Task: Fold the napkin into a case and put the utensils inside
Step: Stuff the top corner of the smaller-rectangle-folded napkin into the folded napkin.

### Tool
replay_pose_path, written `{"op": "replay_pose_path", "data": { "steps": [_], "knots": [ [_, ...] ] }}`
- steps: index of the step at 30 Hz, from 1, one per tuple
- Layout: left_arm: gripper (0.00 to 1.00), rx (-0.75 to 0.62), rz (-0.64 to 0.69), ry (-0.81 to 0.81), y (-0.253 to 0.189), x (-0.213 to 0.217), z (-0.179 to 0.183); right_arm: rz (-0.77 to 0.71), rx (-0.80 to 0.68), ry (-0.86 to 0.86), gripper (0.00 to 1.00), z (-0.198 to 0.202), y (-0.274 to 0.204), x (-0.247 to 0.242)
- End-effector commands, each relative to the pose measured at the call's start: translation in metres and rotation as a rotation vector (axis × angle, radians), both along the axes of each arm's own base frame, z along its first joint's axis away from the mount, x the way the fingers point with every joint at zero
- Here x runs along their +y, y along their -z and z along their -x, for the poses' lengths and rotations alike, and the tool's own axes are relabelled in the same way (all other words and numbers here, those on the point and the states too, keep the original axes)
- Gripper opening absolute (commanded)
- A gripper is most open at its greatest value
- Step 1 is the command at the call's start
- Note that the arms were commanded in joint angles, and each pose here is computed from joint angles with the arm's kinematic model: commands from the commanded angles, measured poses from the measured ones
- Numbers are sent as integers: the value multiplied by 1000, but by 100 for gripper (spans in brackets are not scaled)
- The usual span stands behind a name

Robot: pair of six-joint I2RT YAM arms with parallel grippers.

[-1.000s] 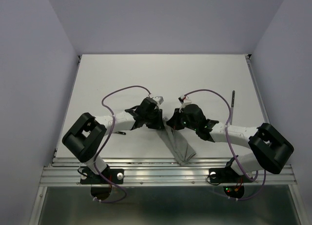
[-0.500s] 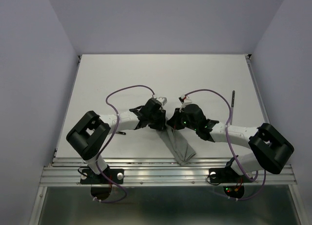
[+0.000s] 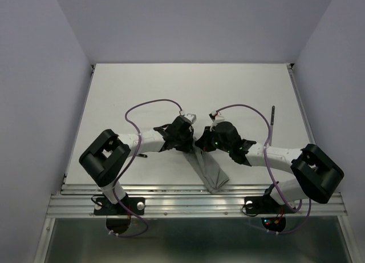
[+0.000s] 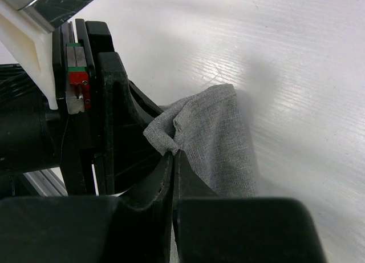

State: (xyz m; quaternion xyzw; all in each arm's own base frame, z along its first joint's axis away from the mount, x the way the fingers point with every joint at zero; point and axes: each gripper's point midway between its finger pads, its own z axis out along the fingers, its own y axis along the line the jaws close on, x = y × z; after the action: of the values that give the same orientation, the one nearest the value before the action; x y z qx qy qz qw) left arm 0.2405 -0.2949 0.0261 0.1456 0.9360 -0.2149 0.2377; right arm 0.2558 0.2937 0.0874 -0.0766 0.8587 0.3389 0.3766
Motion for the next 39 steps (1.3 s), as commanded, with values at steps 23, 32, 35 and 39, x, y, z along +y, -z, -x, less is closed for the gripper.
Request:
{"op": "replay_pose_path", "data": {
  "steps": [23, 32, 35, 39],
  "knots": [
    [31, -144, -71, -40, -29, 4, -7, -44, -46, -5, 1, -7, -18, 6],
    [42, -133, -92, -23, -19, 2, -2, -39, -43, -2, 1, -6, -15, 5],
    [42, -128, -111, -18, -14, 2, 0, -38, -44, -3, 1, -6, -15, 4],
    [40, -133, -145, -20, -8, 4, 1, -39, -43, -1, 1, -6, -15, 4]
  ]
}}
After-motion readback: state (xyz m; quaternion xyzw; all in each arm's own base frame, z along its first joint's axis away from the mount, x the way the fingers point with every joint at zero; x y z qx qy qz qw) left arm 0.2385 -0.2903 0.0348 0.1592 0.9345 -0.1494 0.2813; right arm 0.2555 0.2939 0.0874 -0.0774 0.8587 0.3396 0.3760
